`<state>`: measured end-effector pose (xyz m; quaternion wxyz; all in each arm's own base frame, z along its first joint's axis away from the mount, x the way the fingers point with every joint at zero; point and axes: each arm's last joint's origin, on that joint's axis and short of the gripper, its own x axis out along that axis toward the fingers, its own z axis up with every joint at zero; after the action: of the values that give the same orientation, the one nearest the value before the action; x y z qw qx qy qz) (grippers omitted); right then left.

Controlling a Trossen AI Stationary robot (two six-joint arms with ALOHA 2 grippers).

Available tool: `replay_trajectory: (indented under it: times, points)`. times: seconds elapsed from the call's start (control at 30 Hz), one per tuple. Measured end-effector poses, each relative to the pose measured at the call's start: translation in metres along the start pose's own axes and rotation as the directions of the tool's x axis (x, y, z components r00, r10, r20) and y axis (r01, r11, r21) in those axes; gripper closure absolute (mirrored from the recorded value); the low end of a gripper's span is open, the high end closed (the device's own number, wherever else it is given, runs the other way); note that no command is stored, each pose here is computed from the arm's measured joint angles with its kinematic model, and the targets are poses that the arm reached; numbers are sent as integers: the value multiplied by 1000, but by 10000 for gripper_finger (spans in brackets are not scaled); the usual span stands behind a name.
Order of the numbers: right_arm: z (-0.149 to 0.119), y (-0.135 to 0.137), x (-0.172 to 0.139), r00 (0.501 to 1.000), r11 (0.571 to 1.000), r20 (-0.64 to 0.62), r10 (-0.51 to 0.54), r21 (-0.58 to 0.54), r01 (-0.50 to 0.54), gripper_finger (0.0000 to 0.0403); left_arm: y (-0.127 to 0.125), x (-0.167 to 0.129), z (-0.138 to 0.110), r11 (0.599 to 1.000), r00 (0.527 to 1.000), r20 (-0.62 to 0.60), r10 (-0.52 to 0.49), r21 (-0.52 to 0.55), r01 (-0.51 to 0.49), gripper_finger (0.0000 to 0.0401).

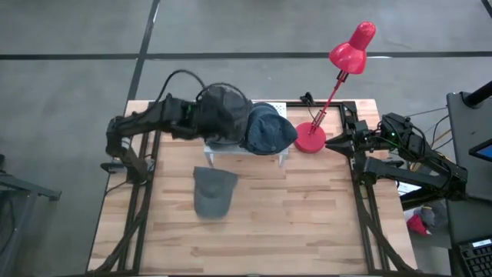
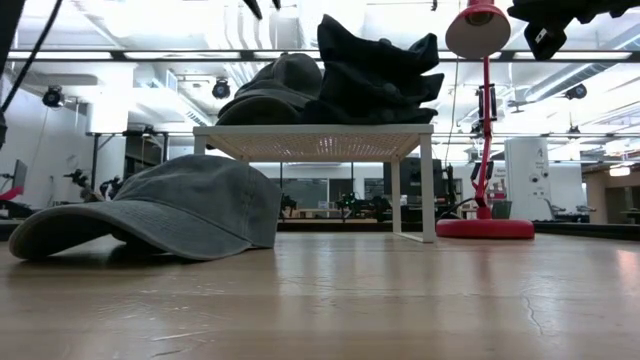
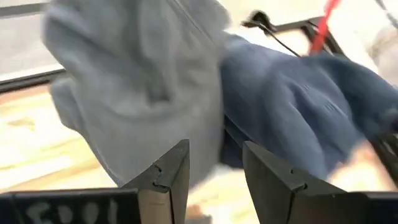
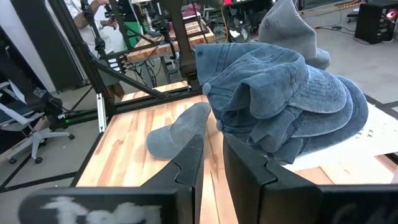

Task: Pick & Place hat
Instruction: Stack the gray cap on the gray cap on the shelf

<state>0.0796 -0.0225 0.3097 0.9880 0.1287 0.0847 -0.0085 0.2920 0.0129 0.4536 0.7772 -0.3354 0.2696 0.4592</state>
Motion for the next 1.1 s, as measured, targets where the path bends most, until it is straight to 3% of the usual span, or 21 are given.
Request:
replay_trajectory:
  times: [0.13,0.3,0.43,0.67,0.87,1.1]
  points:
    - [0,0,0,1000,1000,0,0,0,0,344,-11,-16,-26,998,997,-36,-63,0,63,261]
    - [0,0,0,1000,1000,0,0,0,0,344,-18,-25,-66,997,993,-106,-54,-58,48,261]
    - [0,0,0,1000,1000,0,0,0,0,344,-21,-24,-102,993,986,-167,-26,-121,6,261]
    - [0,0,0,1000,1000,0,0,0,0,344,-13,-5,-156,971,962,-249,114,-176,-161,261]
    - [0,0,0,1000,1000,-1,0,0,0,344,-7,16,-179,957,955,-241,175,-186,-222,261]
    - [0,0,0,1000,1000,-1,2,1,-2,344,-1,37,-197,968,949,-240,202,-100,-232,261]
